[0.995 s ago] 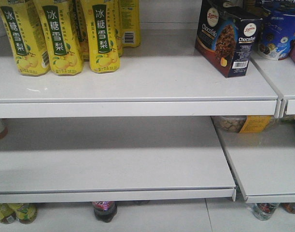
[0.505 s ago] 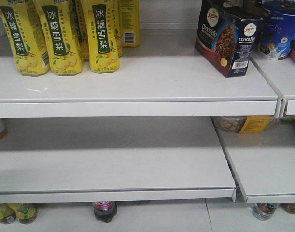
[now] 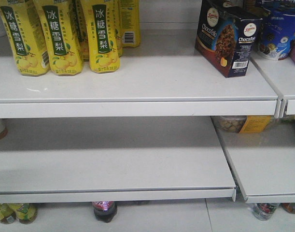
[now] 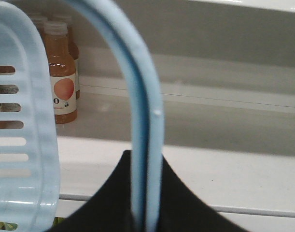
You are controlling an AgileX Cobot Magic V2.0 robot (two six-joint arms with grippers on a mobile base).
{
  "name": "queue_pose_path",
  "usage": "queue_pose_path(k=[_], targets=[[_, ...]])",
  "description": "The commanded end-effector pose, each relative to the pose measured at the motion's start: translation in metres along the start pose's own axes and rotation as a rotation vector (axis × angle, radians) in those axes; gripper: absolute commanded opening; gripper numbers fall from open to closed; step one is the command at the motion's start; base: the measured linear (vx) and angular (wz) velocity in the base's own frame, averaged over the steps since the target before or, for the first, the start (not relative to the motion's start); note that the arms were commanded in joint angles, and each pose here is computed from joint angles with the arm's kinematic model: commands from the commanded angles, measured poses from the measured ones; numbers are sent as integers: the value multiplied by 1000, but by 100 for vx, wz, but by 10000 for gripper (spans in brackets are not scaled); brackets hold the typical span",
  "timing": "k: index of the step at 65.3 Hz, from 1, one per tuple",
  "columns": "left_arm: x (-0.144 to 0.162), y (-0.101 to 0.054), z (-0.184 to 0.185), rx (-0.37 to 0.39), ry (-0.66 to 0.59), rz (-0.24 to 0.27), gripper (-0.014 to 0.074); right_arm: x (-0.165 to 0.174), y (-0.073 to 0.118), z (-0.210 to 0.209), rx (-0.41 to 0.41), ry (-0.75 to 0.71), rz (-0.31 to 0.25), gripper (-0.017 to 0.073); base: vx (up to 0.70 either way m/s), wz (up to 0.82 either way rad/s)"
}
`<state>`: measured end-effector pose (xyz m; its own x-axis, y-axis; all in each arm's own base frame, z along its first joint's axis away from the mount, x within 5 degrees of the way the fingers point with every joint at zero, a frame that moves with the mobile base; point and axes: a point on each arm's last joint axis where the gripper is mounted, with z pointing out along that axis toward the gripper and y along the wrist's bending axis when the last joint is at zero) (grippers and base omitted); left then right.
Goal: Left arm holds basket, right arm returns cookies
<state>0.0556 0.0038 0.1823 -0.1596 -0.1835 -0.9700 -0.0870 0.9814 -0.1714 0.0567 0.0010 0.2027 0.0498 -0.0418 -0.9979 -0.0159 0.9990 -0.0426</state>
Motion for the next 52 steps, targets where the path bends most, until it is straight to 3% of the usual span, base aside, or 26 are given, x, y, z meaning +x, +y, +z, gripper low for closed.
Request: queue_pose_path(k=[1, 52], targets=[[-17, -3, -4, 25, -133, 33, -6, -7, 0, -1, 7, -86, -8, -8, 0, 0], [-17, -3, -4, 25, -133, 33, -6, -7, 0, -1, 7, -86, -8, -8, 0, 0]])
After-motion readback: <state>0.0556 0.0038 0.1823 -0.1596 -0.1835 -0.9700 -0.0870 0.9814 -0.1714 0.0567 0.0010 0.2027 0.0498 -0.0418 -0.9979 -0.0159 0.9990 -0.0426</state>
